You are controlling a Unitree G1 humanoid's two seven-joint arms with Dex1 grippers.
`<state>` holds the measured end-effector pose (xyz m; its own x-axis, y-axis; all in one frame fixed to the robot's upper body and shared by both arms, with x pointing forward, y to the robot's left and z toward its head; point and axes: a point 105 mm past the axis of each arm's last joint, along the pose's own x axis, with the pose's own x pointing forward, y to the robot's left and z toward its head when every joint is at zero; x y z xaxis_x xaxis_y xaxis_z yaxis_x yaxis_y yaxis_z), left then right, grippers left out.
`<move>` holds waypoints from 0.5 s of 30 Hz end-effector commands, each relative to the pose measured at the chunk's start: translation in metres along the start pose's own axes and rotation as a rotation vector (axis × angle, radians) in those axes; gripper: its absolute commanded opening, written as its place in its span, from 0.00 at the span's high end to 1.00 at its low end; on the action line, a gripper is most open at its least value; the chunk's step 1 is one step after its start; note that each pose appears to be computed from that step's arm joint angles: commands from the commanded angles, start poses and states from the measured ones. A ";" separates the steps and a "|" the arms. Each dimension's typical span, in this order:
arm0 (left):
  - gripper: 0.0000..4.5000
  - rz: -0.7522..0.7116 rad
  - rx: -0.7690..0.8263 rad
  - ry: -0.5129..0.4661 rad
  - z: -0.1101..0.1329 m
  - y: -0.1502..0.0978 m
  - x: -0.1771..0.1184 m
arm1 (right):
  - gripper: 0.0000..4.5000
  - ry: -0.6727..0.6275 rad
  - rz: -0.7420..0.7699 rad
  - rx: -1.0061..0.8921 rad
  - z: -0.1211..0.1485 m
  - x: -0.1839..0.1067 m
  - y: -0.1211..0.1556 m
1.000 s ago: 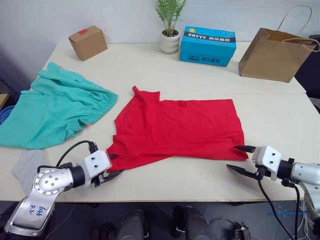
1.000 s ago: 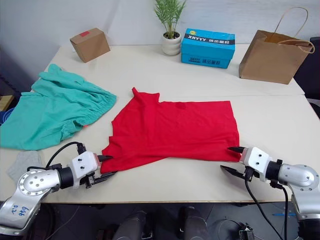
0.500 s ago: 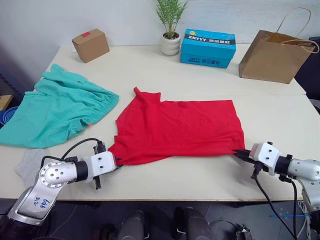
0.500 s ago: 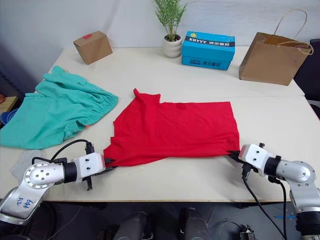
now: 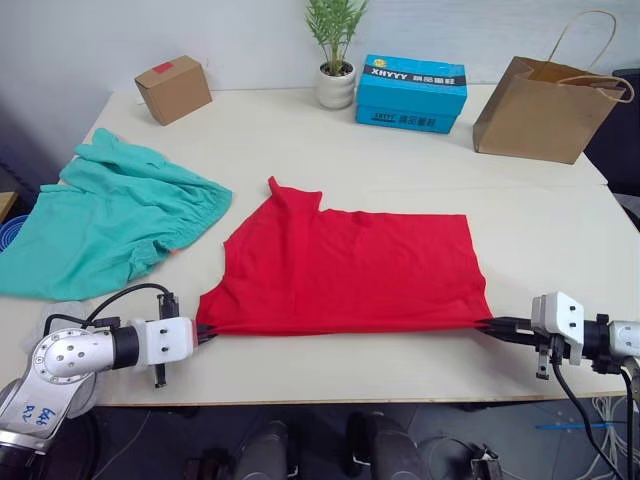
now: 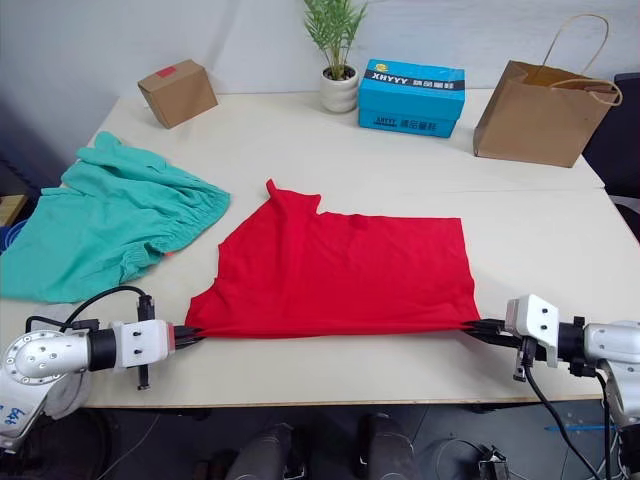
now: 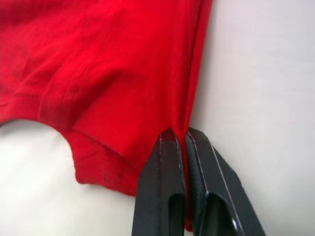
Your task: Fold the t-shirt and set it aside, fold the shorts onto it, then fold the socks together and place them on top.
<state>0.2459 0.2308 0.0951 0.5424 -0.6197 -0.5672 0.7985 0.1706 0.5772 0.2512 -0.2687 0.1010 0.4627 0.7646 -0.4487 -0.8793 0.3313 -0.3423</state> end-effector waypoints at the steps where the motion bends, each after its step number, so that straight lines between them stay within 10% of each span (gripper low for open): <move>1: 1.00 0.068 0.033 0.029 -0.005 0.009 -0.016 | 1.00 0.004 -0.004 0.007 0.001 -0.015 0.006; 15: 1.00 0.023 -0.091 -0.017 0.009 -0.021 -0.016 | 1.00 0.035 -0.088 -0.024 -0.011 -0.004 0.037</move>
<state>0.2201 0.2280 0.0890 0.5524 -0.6275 -0.5487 0.8092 0.2456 0.5337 0.2179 -0.2595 0.0787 0.5070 0.7362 -0.4482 -0.8508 0.3443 -0.3970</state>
